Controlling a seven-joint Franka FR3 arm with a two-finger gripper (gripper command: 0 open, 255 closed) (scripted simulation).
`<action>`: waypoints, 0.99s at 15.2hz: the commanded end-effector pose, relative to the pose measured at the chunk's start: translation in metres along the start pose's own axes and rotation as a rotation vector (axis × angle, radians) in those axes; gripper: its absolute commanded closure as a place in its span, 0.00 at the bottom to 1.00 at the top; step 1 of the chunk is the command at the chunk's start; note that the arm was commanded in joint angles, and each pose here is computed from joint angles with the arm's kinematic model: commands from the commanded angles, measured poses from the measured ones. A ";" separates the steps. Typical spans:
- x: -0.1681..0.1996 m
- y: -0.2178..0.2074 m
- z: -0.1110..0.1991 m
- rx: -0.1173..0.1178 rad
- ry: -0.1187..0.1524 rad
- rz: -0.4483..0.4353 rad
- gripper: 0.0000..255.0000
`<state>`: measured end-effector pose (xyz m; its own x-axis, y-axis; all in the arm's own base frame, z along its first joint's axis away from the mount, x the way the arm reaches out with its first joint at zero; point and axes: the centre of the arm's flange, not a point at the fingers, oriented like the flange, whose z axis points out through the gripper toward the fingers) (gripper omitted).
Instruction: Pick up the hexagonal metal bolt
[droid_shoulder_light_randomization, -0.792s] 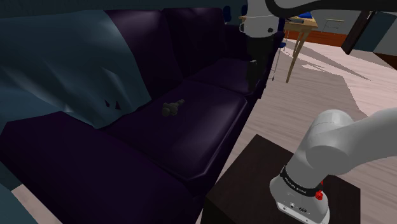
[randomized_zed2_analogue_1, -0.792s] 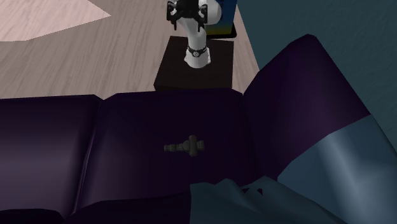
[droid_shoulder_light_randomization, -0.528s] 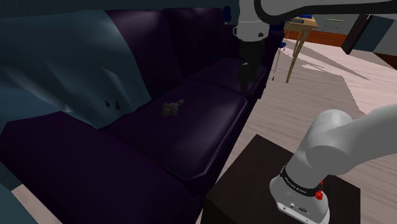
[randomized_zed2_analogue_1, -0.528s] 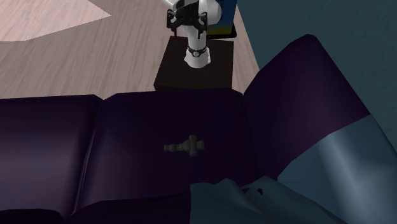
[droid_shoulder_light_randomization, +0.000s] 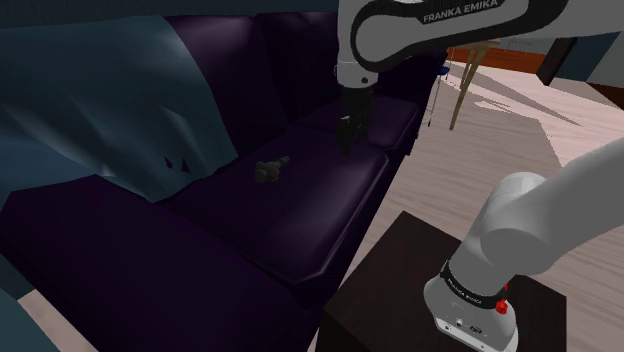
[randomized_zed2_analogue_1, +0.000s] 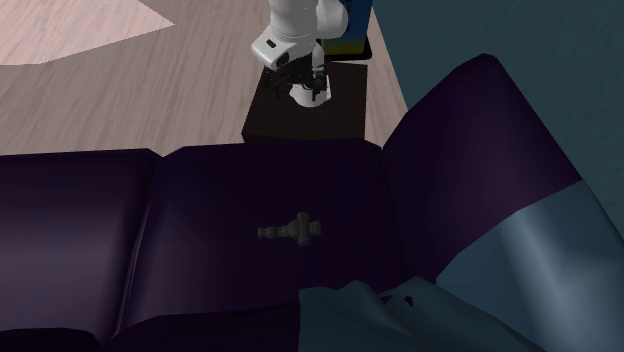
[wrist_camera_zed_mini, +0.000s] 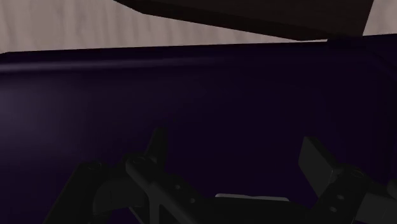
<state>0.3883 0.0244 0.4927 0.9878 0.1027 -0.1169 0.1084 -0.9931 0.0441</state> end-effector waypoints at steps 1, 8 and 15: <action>0.023 -0.002 0.013 0.008 0.012 0.004 0.00; 0.100 -0.005 0.054 0.036 0.048 0.017 0.00; 0.179 -0.009 0.091 0.064 0.085 0.030 0.00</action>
<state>0.5438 0.0469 0.3896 0.9963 0.0765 -0.0380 0.0760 -0.9970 -0.0138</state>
